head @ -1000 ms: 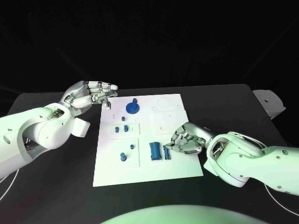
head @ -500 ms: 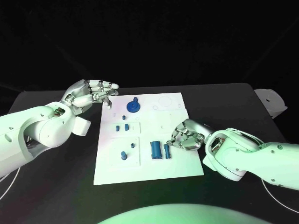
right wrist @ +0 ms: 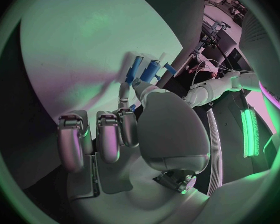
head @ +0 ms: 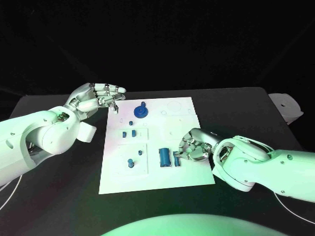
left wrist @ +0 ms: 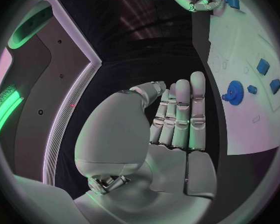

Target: Assemble the parts on the task board

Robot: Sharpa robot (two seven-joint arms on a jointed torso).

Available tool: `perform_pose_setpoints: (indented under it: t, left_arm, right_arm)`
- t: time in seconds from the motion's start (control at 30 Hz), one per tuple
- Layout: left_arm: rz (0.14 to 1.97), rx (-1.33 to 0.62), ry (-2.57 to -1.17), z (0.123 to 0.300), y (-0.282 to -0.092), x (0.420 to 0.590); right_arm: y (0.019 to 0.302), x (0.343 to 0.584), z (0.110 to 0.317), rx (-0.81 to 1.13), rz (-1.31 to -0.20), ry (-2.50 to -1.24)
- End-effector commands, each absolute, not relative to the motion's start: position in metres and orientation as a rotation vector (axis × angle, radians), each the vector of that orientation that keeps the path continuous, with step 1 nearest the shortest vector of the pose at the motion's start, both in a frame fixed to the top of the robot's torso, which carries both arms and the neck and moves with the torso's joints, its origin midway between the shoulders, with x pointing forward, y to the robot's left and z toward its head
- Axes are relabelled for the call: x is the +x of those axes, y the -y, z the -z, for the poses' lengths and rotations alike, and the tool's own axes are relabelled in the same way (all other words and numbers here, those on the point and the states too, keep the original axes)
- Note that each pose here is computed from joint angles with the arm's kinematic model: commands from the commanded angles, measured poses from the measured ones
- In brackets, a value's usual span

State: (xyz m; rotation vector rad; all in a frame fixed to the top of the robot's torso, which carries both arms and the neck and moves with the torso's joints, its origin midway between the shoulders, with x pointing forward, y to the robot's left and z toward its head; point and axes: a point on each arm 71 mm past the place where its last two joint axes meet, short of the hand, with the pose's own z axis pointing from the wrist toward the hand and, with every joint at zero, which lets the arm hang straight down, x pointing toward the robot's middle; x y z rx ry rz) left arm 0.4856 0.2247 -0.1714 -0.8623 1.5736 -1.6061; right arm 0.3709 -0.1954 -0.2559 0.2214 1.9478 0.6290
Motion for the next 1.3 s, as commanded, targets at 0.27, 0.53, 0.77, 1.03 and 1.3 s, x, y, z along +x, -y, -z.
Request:
perform_pose_setpoints:
  t: [0.27,0.53,0.77,1.03,1.3]
  left_arm:
    - [1.627,-0.851,-1.578,0.170,-0.223,0.485]
    - [1.626,-0.851,-1.577,0.170,-0.223,0.485]
    - [1.626,-0.851,-1.576,0.170,-0.224,0.485]
    - [1.656,-0.838,-1.582,0.171,-0.226,0.485]
    - [1.629,-0.884,-1.526,0.178,-0.231,0.495]
  right_arm:
    - [0.193,0.369,0.262,0.147,-0.547,-1.975]
    - [0.193,0.368,0.260,0.158,-0.557,-1.944]
    - [0.195,0.366,0.254,0.195,-0.645,-1.882]
    - [0.198,0.377,0.238,0.343,-1.015,-1.777]
    - [0.220,0.425,0.225,0.637,-1.151,-1.620]
